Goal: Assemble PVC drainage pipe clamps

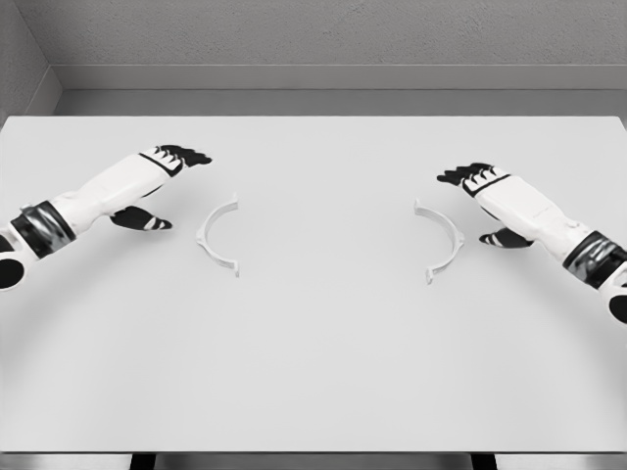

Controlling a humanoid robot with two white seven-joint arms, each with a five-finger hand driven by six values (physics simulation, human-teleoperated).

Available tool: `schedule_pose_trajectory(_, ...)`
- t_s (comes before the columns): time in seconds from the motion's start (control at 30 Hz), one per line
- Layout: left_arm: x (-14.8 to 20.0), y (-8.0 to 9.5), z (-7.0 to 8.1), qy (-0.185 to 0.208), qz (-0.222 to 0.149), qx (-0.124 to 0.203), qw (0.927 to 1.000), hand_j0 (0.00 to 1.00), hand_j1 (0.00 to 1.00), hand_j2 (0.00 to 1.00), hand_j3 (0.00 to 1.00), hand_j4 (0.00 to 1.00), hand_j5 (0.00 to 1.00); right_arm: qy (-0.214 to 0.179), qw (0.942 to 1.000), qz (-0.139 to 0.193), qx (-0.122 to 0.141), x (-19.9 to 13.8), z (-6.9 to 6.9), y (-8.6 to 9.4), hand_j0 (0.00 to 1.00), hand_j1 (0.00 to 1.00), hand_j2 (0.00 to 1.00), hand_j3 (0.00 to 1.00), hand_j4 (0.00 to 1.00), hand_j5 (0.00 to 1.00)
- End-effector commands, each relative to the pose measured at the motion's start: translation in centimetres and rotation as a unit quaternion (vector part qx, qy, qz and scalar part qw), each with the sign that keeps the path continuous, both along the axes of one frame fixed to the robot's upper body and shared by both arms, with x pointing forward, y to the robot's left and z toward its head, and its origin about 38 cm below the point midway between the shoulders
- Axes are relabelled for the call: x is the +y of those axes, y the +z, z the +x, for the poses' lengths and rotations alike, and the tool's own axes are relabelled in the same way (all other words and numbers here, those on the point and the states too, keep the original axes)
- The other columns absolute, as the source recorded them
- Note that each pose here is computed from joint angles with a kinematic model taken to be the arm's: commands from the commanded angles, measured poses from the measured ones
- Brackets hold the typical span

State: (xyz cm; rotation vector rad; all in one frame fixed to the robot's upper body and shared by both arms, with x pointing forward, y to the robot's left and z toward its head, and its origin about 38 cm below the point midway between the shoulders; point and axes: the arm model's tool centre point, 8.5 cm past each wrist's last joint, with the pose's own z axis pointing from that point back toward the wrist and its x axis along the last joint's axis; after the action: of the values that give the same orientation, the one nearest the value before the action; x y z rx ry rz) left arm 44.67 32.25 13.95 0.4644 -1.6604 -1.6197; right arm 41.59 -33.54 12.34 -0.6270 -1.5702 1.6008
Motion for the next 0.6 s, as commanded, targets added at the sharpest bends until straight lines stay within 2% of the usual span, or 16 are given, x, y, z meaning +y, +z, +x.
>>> schedule_pose_trajectory(0.0, 0.6, 0.1, -0.1, 0.005, 0.004, 0.001, 1.0000, 1.00, 1.00, 1.00, 1.00, 1.00, 1.00, 0.001, 1.0000, 0.001, 0.006, 0.1, 0.0, -0.4, 1.00, 1.00, 1.00, 1.00, 1.00, 1.00)
schedule_pose_trajectory(0.13, 0.6, -0.4, -0.2, 0.006, 0.005, 0.005, 1.0000, 1.00, 1.00, 1.00, 1.00, 1.00, 1.00, 0.004, 1.0000, 0.003, 0.006, 0.4, 0.0, -0.5, 1.00, 1.00, 1.00, 1.00, 1.00, 1.00)
schedule_pose_trajectory(0.37, -2.2, -1.9, -0.4, -0.022, 0.012, 0.013, 0.9996, 1.00, 1.00, 1.00, 1.00, 1.00, 1.00, 0.009, 0.9999, 0.006, 0.001, 1.0, 0.1, -0.2, 1.00, 1.00, 1.00, 1.00, 1.00, 1.00)
schedule_pose_trajectory(0.57, -2.7, -1.7, -0.3, -0.026, 0.008, 0.010, 0.9996, 1.00, 1.00, 1.00, 1.00, 1.00, 1.00, 0.021, 0.9998, 0.004, 0.005, 2.0, 0.4, -0.4, 1.00, 1.00, 1.00, 1.00, 1.00, 1.00)
